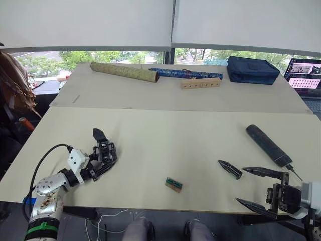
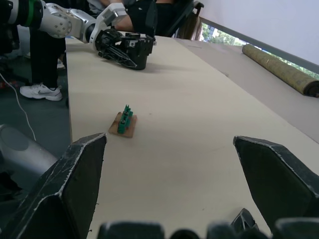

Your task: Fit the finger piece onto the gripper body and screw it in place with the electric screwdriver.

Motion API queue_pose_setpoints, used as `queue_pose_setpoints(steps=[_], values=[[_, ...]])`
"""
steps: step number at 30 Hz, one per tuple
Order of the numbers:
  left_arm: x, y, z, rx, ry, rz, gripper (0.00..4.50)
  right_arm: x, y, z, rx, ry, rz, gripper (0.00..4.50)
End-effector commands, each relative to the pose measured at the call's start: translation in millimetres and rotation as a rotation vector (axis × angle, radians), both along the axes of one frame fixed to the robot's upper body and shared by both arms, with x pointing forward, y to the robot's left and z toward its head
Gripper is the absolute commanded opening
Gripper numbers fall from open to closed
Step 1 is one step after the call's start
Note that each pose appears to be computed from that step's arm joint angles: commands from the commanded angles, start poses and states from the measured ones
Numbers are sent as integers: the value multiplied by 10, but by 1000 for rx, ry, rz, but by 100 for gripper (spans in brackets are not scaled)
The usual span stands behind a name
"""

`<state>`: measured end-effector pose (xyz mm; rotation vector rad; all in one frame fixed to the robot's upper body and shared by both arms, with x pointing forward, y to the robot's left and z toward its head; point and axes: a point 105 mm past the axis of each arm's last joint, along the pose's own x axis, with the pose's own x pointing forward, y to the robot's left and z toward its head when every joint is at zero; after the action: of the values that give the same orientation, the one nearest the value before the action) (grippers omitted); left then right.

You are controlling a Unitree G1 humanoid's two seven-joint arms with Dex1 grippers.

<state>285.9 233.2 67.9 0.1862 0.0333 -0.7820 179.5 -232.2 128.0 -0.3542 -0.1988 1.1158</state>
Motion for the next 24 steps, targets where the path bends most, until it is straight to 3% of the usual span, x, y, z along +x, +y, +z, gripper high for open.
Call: queue_pose_setpoints(steps=[1,5,12,24], values=[[41,-411,307,-22,-93,-155,232,-37,-30,72,-8,-47,-23,450],[152,-799,443,2,-112,-256,232,-94,-30,63,5,-21,-34,450],[242,-1375,355,29,-74,-377,232,-192,-7,25,9,-8,-74,450],[272,-1819,164,51,-24,-425,232,-302,36,15,20,2,-121,450]])
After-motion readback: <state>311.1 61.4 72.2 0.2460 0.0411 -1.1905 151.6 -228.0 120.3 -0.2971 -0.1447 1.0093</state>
